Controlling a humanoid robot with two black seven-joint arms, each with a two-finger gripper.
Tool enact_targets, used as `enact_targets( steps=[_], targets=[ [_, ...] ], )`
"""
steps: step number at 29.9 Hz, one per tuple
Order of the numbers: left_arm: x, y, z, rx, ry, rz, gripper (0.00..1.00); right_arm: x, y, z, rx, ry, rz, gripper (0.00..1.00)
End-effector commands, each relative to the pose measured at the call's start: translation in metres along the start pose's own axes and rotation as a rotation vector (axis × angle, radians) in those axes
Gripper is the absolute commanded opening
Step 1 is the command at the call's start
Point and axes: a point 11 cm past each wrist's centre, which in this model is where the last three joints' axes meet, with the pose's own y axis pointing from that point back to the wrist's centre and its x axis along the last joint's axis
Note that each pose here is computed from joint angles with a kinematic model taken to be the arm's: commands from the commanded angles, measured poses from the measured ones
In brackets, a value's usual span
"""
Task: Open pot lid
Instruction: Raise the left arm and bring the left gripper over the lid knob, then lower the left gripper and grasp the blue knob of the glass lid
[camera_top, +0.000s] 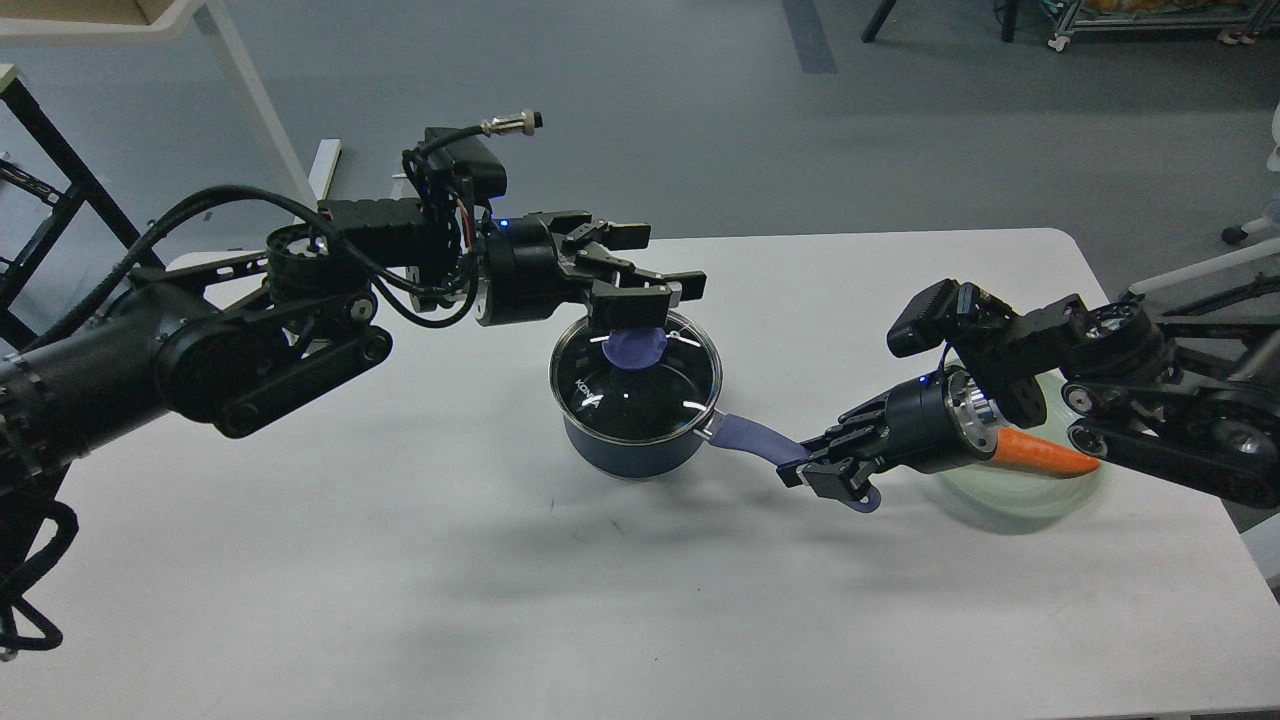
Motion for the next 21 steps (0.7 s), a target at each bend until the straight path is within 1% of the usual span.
enact_targets(
  steps=[1, 7, 13, 21],
  targets=[
    [-0.014, -0.006, -0.010, 0.029, -0.068, -0.034, 0.99, 0.001, -0.001, 0.000, 0.001, 0.002, 0.000, 0.25],
    [-0.038, -0.005, -0.014, 0.042, -0.095, -0.093, 0.99, 0.001, -0.001, -0.001, 0.002, 0.002, -0.002, 0.25],
    [-0.046, -0.004, -0.013, 0.038, -0.085, -0.116, 1.00, 0.001, -0.001, -0.001, 0.002, 0.002, -0.002, 0.26],
    [-0.070, -0.001, -0.016, 0.053, -0.039, -0.143, 0.99, 0.001, 0.000, 0.000, 0.001, 0.003, 0.000, 0.26]
  ],
)
